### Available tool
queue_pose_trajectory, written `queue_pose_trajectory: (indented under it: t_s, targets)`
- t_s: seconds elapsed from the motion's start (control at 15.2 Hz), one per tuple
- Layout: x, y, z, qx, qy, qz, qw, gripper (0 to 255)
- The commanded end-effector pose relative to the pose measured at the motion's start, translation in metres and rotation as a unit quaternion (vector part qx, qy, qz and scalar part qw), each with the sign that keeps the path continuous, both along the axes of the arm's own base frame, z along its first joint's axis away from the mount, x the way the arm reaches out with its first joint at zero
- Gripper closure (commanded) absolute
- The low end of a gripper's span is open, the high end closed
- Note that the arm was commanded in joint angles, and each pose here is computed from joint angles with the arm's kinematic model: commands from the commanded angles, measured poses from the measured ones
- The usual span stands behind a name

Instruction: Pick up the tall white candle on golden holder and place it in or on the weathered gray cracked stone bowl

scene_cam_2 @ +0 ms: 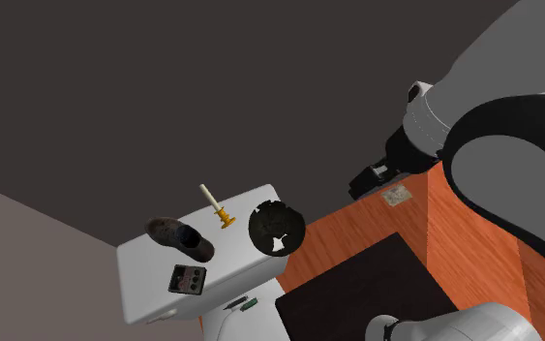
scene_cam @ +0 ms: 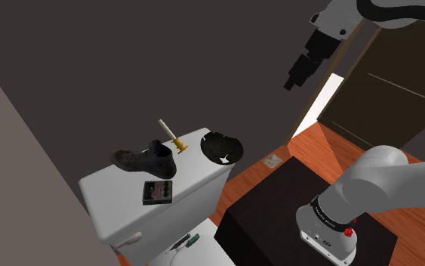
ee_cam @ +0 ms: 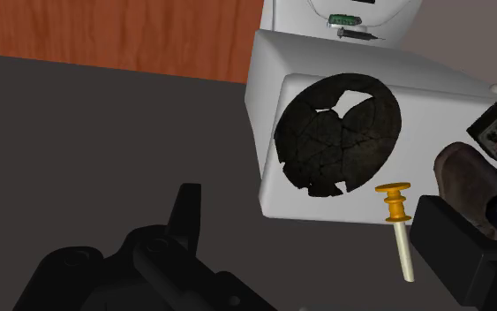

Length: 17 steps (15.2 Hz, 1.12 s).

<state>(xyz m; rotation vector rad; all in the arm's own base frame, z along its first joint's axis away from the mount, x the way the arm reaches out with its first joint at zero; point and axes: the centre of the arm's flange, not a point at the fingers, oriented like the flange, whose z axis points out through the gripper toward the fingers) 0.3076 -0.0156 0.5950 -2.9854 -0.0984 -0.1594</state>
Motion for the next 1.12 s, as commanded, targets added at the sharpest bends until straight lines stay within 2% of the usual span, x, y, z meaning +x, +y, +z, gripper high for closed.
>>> queue_pose_trajectory:
  t_s: [0.0, 0.53, 1.06]
  targets:
    - [0.000, 0.000, 0.000, 0.000, 0.000, 0.000, 1.0000, 0]
    - [0.036, 0.064, -0.067, 0.004, -0.050, 0.023, 0.9985, 0]
    - [0.076, 0.131, -0.130, 0.009, -0.099, 0.046, 0.9940, 0]
